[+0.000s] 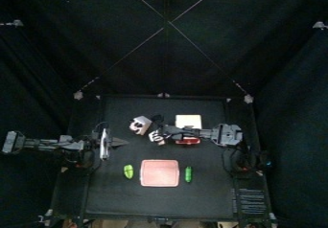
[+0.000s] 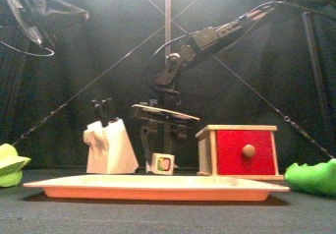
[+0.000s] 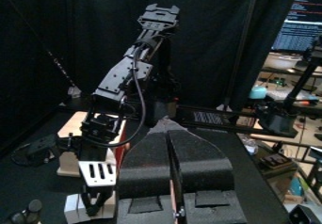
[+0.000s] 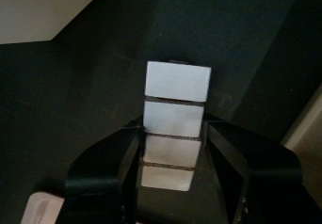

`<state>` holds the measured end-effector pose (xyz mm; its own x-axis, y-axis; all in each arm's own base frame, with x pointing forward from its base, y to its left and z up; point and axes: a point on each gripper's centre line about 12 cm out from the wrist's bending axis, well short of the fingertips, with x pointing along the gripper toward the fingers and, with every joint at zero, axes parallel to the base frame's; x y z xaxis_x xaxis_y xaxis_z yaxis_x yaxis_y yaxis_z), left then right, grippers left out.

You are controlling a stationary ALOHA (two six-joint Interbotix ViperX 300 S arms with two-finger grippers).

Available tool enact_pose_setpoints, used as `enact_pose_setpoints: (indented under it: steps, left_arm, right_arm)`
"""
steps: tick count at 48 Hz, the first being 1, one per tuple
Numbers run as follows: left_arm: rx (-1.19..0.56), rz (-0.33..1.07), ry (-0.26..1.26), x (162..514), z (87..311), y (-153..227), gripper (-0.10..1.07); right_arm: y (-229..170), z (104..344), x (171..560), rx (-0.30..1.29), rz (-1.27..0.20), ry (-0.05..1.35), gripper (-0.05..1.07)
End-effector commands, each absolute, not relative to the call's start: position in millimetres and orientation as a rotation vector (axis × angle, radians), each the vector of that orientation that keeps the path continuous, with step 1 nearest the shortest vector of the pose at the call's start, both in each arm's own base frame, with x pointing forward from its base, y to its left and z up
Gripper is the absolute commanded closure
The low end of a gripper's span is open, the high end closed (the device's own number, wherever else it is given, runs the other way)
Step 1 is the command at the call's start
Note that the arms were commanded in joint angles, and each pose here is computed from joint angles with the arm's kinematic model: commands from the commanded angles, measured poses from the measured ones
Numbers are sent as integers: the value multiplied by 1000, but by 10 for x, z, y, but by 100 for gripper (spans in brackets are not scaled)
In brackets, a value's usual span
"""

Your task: Put sushi roll on plate to cut

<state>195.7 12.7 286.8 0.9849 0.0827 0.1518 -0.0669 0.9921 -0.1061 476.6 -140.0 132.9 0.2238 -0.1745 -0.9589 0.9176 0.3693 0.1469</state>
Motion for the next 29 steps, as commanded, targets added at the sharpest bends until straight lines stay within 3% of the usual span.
enact_pose_setpoints:
  steps: [1,10,19,29]
  left_arm:
    - [-101,72,-175,1971,2926,123,100]
    - [-103,69,-172,1970,2913,116,100]
    - [-103,66,-170,1970,2912,110,100]
    - [-103,66,-170,1970,2912,110,100]
  right_arm:
    - [-1413,1732,4811,883,-865,980,43]
    - [-1377,1870,4829,883,-845,954,43]
    - [-1123,2065,4875,849,-799,953,43]
    - [-782,2127,4924,825,-758,989,43]
